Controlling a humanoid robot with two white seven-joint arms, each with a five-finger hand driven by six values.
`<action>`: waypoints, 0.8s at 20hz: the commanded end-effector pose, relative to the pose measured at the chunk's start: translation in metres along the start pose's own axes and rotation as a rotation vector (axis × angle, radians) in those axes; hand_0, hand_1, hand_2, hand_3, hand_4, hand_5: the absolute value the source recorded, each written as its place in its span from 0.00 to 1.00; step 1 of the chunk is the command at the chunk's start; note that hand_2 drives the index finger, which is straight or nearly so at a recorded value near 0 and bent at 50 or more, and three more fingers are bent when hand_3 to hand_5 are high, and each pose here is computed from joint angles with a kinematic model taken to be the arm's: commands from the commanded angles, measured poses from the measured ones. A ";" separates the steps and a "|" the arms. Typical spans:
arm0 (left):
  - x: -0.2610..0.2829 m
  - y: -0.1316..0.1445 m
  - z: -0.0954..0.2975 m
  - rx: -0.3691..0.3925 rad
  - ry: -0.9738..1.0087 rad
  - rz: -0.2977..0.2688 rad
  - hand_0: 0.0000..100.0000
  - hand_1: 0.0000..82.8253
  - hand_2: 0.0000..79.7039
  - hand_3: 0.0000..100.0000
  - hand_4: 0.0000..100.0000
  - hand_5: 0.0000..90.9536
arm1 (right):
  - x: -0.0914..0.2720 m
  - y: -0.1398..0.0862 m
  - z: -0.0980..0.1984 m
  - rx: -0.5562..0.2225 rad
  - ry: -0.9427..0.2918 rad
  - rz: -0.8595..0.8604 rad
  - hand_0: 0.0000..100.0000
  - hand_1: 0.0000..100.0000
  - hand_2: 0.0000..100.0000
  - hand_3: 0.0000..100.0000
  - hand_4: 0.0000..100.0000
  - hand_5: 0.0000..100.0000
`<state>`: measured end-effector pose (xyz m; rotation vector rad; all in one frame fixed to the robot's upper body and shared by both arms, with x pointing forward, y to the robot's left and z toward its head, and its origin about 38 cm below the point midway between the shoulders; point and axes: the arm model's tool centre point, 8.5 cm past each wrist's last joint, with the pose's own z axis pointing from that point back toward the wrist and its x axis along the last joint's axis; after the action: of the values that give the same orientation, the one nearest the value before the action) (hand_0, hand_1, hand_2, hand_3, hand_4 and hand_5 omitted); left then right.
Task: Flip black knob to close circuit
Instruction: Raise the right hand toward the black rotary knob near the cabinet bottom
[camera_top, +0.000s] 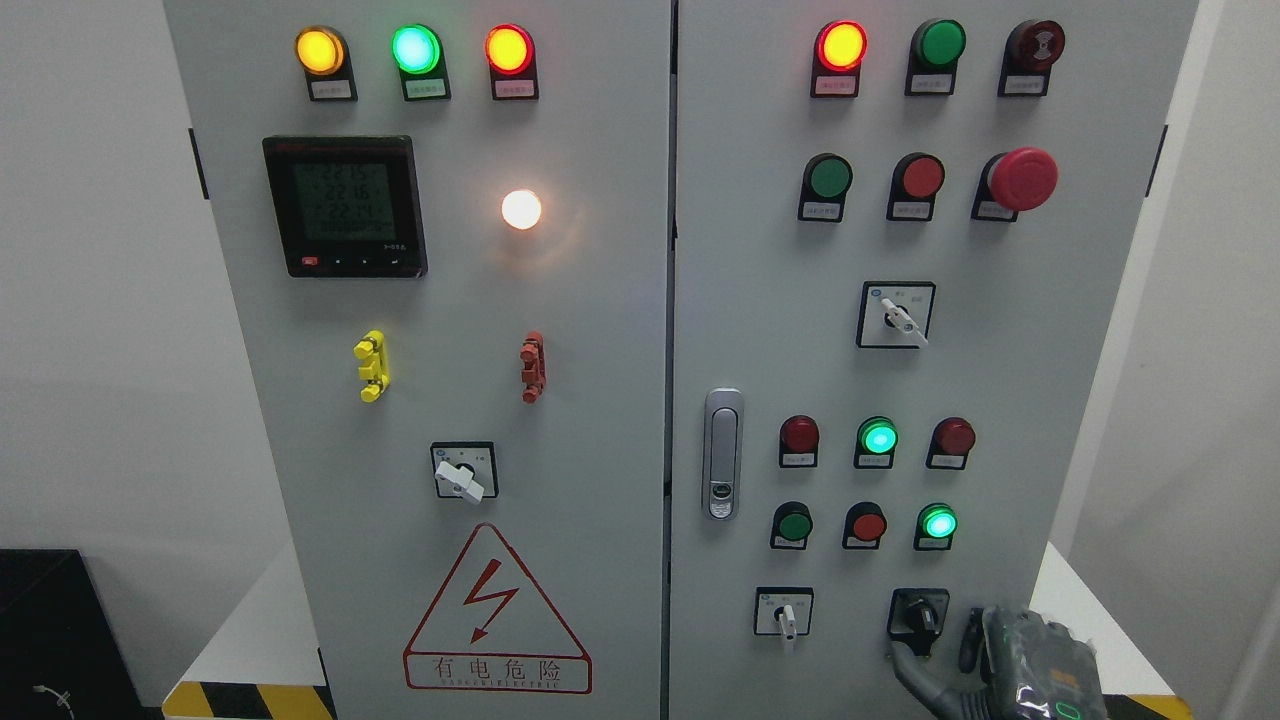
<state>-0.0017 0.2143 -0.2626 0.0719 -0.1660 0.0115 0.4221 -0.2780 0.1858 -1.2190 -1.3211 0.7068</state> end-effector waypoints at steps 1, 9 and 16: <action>-0.007 -0.001 0.002 -0.008 0.020 -0.042 0.00 0.00 0.00 0.00 0.00 0.00 | -0.001 0.000 -0.001 -0.004 0.006 -0.001 0.00 0.34 0.76 0.91 0.73 0.72; -0.007 -0.001 0.002 -0.008 0.018 -0.042 0.00 0.00 0.00 0.00 0.00 0.00 | 0.000 -0.002 -0.003 -0.009 0.003 -0.006 0.00 0.31 0.76 0.91 0.73 0.72; -0.007 -0.001 0.002 -0.008 0.018 -0.042 0.00 0.00 0.00 0.00 0.00 0.00 | 0.000 -0.003 -0.002 -0.011 0.003 -0.004 0.00 0.28 0.76 0.91 0.73 0.72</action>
<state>-0.0017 0.2143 -0.2626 0.0719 -0.1660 0.0115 0.4237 -0.2791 0.1888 -1.2272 -1.3283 0.6951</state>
